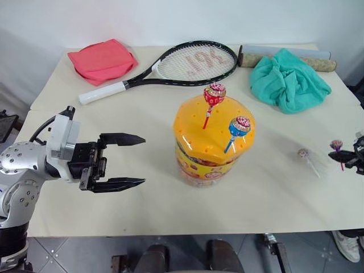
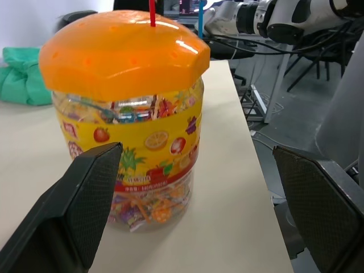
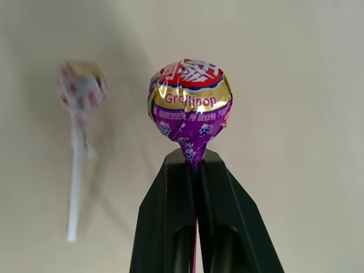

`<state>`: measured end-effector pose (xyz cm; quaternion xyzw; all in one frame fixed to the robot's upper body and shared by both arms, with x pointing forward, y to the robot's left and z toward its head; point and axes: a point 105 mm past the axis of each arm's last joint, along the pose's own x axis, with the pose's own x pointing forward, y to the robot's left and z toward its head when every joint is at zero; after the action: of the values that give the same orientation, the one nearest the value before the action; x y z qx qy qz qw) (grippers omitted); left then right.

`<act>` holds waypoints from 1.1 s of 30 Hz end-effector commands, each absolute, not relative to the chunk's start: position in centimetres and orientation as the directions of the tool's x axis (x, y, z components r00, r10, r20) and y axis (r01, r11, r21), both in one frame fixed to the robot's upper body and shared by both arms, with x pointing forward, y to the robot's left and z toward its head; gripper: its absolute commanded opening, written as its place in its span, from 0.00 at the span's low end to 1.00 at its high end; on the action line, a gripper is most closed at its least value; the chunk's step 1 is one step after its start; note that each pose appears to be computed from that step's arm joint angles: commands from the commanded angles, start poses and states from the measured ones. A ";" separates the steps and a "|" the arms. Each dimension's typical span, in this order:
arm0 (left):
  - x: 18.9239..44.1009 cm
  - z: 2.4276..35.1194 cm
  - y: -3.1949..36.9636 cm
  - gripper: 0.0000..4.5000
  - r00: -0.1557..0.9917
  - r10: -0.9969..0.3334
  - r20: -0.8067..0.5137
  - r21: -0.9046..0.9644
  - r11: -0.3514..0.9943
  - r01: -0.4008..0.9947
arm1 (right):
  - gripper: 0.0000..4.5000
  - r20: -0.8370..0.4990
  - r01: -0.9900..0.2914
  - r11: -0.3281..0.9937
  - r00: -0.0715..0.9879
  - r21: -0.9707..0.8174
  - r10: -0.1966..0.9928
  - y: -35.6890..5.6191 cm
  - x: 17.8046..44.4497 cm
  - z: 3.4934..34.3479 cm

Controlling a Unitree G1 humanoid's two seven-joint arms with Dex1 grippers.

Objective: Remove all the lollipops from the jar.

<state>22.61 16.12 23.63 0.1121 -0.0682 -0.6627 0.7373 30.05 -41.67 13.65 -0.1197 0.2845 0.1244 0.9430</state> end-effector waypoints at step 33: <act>24.5 25.1 18.3 1.00 0.127 -0.992 0.027 0.199 0.130 0.971 | 0.99 0.111 -0.905 0.284 0.263 -0.318 0.959 -15.5 20.2 27.3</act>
<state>24.65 18.49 24.66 0.0564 -0.0687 -0.6513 0.7536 20.82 -16.35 26.59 -0.0869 -0.1176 0.5838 0.7986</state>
